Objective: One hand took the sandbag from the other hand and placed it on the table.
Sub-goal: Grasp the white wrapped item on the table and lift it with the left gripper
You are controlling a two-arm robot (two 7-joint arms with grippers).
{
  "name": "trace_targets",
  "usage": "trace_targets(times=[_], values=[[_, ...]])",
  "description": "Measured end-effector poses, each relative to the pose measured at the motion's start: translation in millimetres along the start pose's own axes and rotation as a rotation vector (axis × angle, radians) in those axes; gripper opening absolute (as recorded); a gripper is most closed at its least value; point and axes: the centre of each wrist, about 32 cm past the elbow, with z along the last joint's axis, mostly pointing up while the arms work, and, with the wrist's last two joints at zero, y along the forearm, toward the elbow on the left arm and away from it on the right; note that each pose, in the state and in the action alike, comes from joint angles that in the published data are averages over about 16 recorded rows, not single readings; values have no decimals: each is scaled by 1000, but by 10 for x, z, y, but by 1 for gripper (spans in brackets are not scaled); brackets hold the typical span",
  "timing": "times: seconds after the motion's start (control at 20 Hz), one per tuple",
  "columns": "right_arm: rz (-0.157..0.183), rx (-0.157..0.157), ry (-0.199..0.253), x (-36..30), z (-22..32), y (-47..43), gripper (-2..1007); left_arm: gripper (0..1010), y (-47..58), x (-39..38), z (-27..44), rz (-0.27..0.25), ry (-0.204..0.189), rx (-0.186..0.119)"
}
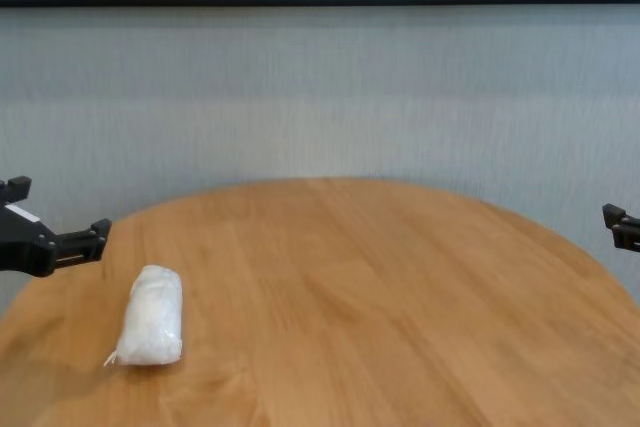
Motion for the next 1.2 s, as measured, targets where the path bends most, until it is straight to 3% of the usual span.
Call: trace_targets(times=[1.2], values=[[0, 0, 0, 0, 0, 0, 1001, 1002, 0, 0, 0, 0, 0, 0]])
